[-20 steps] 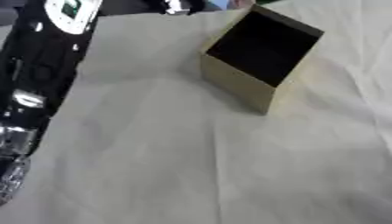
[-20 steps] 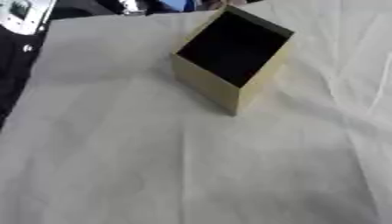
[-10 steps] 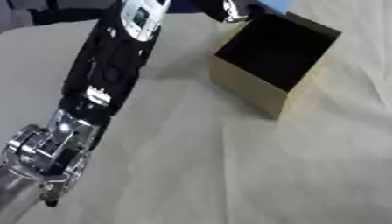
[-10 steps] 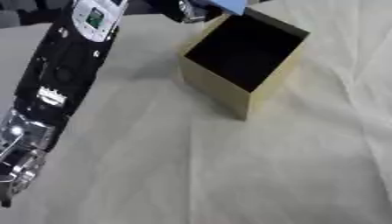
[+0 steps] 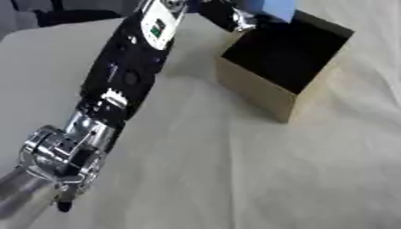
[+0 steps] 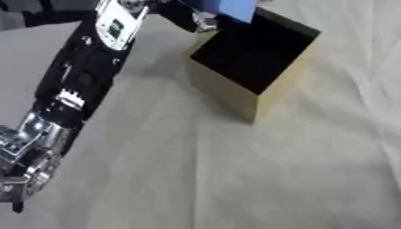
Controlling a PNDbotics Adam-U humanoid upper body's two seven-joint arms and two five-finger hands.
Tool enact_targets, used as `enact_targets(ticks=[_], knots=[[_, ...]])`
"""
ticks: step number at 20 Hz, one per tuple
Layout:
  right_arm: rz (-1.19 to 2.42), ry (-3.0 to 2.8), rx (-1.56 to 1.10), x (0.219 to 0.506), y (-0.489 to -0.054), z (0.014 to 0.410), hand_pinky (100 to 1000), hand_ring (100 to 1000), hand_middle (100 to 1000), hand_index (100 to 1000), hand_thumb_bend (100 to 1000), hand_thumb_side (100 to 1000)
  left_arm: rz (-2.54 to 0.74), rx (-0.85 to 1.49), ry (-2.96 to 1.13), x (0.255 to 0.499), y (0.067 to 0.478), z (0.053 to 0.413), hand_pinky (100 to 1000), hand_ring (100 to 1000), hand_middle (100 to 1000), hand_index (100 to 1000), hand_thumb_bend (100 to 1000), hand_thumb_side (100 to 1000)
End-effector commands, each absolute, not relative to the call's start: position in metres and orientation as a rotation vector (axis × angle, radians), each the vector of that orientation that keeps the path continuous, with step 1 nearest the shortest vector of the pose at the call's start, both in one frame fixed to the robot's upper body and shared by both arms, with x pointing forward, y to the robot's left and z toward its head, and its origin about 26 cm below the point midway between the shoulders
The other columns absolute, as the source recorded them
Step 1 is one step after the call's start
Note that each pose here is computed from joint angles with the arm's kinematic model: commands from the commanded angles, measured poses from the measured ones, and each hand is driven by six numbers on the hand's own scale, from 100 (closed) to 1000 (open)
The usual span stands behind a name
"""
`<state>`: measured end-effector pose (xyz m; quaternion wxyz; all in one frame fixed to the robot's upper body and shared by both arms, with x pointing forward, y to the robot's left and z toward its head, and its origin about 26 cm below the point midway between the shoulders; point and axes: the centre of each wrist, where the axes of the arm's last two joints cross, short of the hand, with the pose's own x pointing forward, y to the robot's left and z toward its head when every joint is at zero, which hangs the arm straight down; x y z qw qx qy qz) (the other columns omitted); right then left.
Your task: Pick up objects on the table and place them in the box.
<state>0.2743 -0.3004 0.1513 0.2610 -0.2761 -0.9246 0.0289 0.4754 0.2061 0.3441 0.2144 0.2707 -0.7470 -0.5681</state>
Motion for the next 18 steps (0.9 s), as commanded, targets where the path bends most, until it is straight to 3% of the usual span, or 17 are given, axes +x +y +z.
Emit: enact_targets(ticks=[1, 3, 4, 8, 13, 15, 16, 18], knots=[[0.096, -2.529, -0.742, 0.274, -0.301, 0.16, 649, 793, 598, 728, 100, 803, -1.555, 0.852, -2.093, 0.473, 0.213, 0.358, 952, 935, 812, 961, 421, 648], [0.093, -2.529, -0.742, 0.274, -0.3, 0.16, 649, 793, 598, 728, 100, 803, -1.549, 0.89, -2.093, 0.474, 0.214, 0.356, 961, 949, 835, 992, 534, 697], [0.091, -2.529, -0.742, 0.274, -0.3, 0.16, 649, 793, 598, 728, 100, 803, -1.547, 0.908, -2.094, 0.474, 0.215, 0.355, 964, 960, 856, 1000, 642, 772], [0.087, -2.531, -0.74, 0.274, -0.3, 0.16, 649, 794, 598, 728, 100, 804, -1.534, 0.967, -2.106, 0.477, 0.218, 0.35, 963, 961, 859, 1000, 718, 832], [0.079, -2.529, -0.74, 0.274, -0.299, 0.16, 649, 795, 598, 729, 100, 805, -1.499, 1.045, -2.098, 0.482, 0.223, 0.341, 964, 965, 860, 1000, 765, 851], [0.077, -2.527, -0.74, 0.274, -0.299, 0.159, 649, 795, 598, 729, 100, 805, -1.503, 1.073, -2.095, 0.483, 0.224, 0.338, 963, 963, 856, 1000, 739, 836], [0.076, -2.526, -0.741, 0.274, -0.299, 0.159, 649, 795, 598, 729, 100, 805, -1.499, 1.086, -2.099, 0.483, 0.224, 0.337, 959, 958, 845, 1000, 663, 813], [0.074, -2.522, -0.744, 0.274, -0.299, 0.159, 649, 795, 598, 729, 100, 805, -1.473, 1.1, -2.131, 0.483, 0.224, 0.336, 958, 951, 830, 1000, 600, 798]])
